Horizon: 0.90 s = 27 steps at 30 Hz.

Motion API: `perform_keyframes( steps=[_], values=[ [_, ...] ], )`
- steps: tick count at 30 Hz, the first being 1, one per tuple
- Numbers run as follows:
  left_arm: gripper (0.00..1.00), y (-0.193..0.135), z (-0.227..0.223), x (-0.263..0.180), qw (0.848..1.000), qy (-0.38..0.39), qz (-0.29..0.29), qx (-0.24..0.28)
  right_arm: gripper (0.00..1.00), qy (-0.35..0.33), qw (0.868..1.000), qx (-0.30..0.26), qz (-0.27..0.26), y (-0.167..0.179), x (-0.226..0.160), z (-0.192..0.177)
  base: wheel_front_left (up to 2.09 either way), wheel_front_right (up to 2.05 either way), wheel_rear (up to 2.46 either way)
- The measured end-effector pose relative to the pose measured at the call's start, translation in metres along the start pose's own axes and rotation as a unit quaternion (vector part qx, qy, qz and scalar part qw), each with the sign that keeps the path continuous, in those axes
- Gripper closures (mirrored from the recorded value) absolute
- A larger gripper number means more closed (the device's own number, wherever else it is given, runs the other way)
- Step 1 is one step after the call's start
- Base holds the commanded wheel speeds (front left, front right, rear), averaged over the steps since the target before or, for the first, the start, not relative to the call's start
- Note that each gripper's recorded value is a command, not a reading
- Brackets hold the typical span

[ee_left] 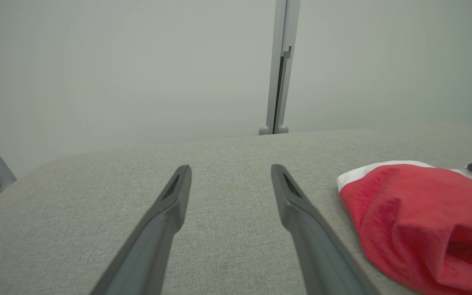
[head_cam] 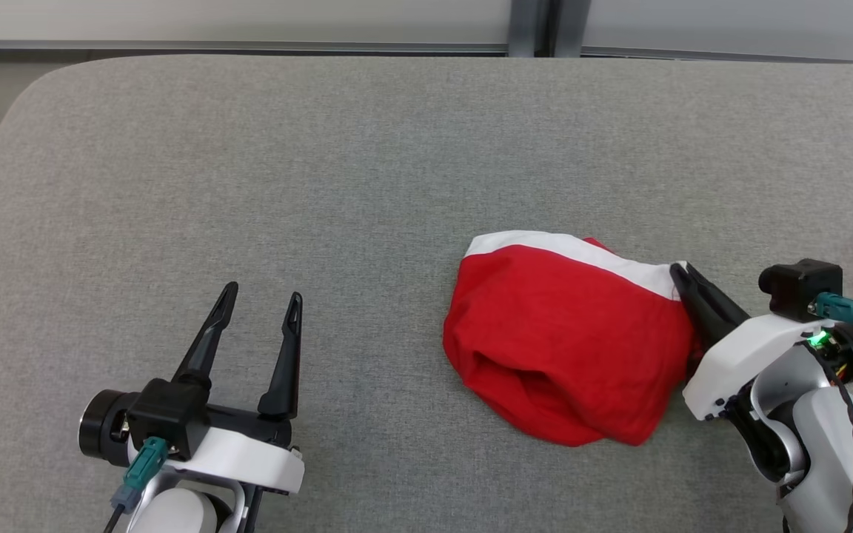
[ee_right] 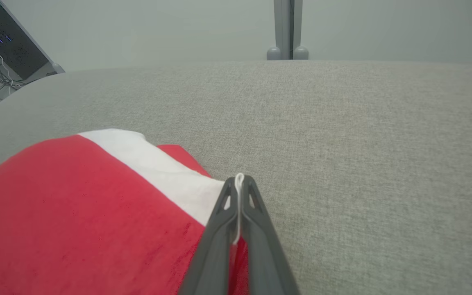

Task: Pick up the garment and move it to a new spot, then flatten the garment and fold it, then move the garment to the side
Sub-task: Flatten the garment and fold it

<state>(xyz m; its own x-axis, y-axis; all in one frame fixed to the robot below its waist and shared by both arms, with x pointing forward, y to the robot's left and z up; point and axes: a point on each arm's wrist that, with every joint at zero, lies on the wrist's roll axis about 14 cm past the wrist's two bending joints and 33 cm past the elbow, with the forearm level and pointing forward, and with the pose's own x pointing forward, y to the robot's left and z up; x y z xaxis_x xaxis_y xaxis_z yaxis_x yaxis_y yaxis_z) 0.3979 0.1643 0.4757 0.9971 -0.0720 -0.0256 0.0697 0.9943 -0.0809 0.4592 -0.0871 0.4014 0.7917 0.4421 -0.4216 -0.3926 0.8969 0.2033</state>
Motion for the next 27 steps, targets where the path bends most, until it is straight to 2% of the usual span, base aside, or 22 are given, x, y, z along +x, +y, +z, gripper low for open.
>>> perform_keyframes(
  steps=[5,12,14,17,23,27],
  values=[
    [0.0,-0.006,-0.001,0.004,1.0,-0.002,-0.008,-0.002,1.0,-0.057,0.998,-0.006,0.003,-0.002,-0.011,0.029,0.0,0.0,0.0],
    [0.0,-0.013,0.003,0.007,1.0,-0.008,-0.022,-0.002,1.0,-0.143,0.989,-0.031,-0.032,-0.024,-0.045,0.072,0.0,0.0,0.0],
    [0.0,-0.016,0.004,0.008,1.0,-0.01,-0.025,-0.002,1.0,-0.129,0.99,-0.024,-0.056,-0.038,-0.058,0.062,0.0,0.0,0.0],
    [0.0,-0.019,0.005,0.007,1.0,-0.011,-0.029,-0.003,1.0,-0.078,0.992,-0.004,-0.098,-0.061,-0.078,0.026,0.0,0.0,0.0],
    [0.0,-0.023,0.001,0.007,0.999,-0.007,-0.033,-0.005,1.0,0.044,0.987,0.07,-0.138,-0.068,-0.102,-0.068,0.0,0.0,0.0],
    [0.0,-0.024,-0.002,0.008,0.999,-0.001,-0.036,-0.005,1.0,0.038,0.984,0.104,-0.138,-0.062,-0.096,-0.079,0.0,0.0,0.0]
  ],
)
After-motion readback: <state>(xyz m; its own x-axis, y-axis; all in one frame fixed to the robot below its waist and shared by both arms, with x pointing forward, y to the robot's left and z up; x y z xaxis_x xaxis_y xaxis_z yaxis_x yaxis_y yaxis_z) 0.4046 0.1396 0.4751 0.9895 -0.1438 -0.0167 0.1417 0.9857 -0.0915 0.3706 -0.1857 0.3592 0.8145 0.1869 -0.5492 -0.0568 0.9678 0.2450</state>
